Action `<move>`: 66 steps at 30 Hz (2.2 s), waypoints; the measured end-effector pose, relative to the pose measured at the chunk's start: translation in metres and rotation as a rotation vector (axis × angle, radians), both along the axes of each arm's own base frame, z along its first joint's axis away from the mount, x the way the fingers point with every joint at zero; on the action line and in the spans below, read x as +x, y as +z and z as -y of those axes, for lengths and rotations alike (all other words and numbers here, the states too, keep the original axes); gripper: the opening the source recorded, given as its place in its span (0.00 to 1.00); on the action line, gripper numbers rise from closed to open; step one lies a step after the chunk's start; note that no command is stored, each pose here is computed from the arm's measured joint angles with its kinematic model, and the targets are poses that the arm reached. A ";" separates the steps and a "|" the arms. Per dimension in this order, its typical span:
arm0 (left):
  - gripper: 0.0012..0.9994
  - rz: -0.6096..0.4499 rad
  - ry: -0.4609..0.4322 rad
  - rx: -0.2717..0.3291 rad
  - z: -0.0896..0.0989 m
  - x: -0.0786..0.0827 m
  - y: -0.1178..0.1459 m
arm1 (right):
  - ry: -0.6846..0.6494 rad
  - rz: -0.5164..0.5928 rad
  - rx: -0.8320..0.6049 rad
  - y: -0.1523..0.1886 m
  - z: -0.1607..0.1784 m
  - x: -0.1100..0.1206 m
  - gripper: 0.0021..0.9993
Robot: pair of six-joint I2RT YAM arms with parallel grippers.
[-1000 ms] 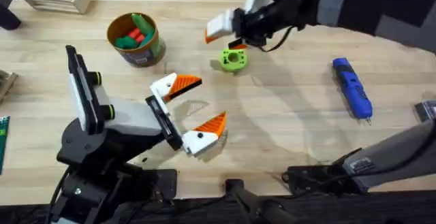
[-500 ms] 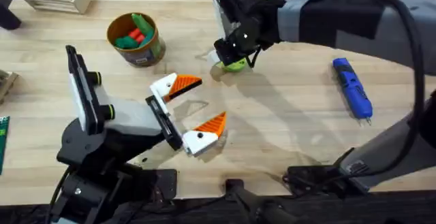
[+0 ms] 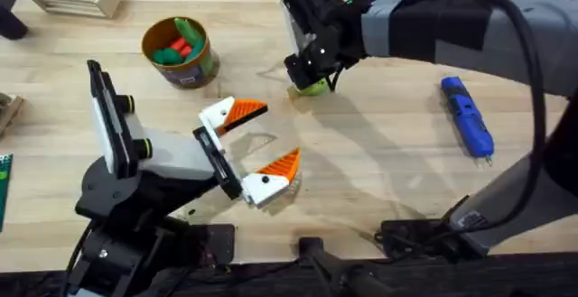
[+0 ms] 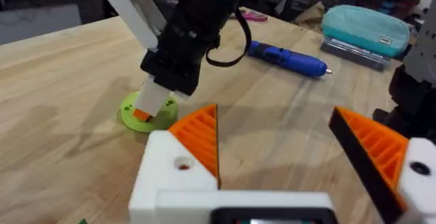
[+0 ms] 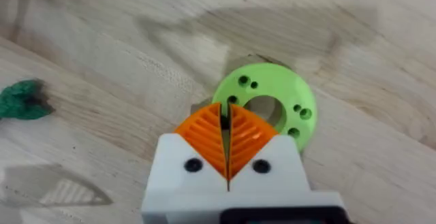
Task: Pick up the gripper from the table and insert it into the empty holder that is missing its gripper. Then pick up a screw, insert it into the mounting hole, and use the screwdriver to tighten it. Finally, clean up the table by picking up the vegetable and placing it into the bucket.
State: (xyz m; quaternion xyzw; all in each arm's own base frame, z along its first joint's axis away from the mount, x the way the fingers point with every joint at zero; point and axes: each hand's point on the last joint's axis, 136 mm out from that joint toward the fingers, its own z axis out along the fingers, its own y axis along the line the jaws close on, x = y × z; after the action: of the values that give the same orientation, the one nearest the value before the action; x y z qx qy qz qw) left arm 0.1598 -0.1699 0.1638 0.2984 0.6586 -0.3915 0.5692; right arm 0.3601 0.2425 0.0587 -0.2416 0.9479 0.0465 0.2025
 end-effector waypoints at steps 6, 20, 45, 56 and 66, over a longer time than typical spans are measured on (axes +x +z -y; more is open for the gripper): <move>0.99 0.000 0.000 0.000 0.000 0.000 0.000 | 0.000 -0.001 0.000 0.000 0.000 0.000 0.01; 0.99 0.000 0.000 0.000 0.000 0.000 0.000 | 0.000 0.018 0.013 0.044 -0.002 0.003 0.00; 0.99 -0.001 0.000 0.000 0.000 0.000 0.000 | 0.424 -0.031 0.083 0.192 -0.078 -0.089 0.00; 0.99 0.000 0.000 0.000 0.000 0.000 0.000 | 0.581 -0.095 0.159 0.197 -0.116 -0.142 0.00; 0.99 0.000 0.000 0.000 0.000 0.000 0.000 | 0.614 -0.101 0.137 0.187 -0.127 -0.147 0.00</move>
State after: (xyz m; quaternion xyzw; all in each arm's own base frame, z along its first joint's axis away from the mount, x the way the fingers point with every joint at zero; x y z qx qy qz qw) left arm 0.1598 -0.1699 0.1638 0.2983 0.6586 -0.3916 0.5692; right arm 0.2130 0.3692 0.2457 -0.4995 0.8342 0.1812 0.1475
